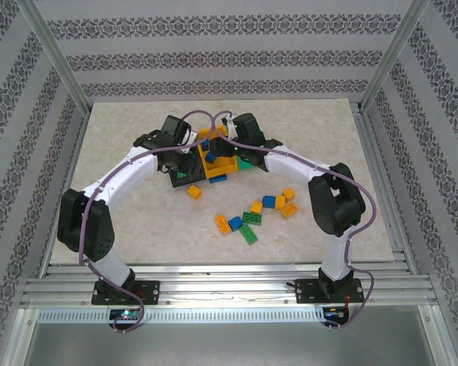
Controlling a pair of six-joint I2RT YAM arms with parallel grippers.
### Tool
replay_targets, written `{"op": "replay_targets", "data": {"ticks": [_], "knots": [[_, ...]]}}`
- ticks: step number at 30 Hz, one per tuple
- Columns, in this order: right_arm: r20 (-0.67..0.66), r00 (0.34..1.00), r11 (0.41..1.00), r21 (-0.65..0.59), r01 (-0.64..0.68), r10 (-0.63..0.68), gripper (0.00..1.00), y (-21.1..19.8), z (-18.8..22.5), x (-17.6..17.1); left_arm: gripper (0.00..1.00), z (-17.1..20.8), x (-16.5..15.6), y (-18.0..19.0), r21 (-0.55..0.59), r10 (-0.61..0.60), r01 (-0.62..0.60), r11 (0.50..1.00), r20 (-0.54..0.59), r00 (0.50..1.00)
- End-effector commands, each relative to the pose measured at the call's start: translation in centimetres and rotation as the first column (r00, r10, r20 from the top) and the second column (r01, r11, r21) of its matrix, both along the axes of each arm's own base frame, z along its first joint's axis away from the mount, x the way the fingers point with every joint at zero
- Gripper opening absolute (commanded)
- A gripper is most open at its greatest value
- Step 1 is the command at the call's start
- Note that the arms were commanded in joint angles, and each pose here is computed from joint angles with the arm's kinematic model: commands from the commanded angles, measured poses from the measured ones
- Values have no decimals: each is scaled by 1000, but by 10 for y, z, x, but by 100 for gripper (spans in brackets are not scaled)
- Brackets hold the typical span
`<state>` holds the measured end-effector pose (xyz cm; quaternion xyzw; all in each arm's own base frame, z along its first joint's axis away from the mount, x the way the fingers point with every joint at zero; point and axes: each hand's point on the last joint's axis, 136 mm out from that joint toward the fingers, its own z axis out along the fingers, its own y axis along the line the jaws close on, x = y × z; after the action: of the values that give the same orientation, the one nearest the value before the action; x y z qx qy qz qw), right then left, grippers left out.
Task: Sort the legos into containers by color
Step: Place the lego in the container, then pick up the lego from the middle-right of the table.
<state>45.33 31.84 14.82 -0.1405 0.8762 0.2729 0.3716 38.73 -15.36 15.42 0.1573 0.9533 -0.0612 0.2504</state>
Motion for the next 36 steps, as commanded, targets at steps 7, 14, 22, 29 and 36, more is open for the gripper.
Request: {"op": "replay_targets", "data": {"ticks": [7,14,22,29,36], "knots": [[-88,987,982,-143,119,-133,60,-102,-34,-64,63,15,-3,-14,-103,-18,17,995,-9,1000],[-177,918,925,-209,317,-354,60,-203,-60,-111,63,12,-5,-20,-131,-42,38,991,-31,999],[-263,873,902,-259,346,-411,61,-227,-87,-133,64,10,-6,-24,-144,-54,47,989,-46,997],[-310,855,895,-305,325,-416,60,-228,-97,-133,64,9,-6,-25,-149,-58,49,988,-55,997],[-347,832,885,-337,320,-433,58,-230,-107,-130,64,13,-7,-24,-150,-59,53,987,-39,997]]}}
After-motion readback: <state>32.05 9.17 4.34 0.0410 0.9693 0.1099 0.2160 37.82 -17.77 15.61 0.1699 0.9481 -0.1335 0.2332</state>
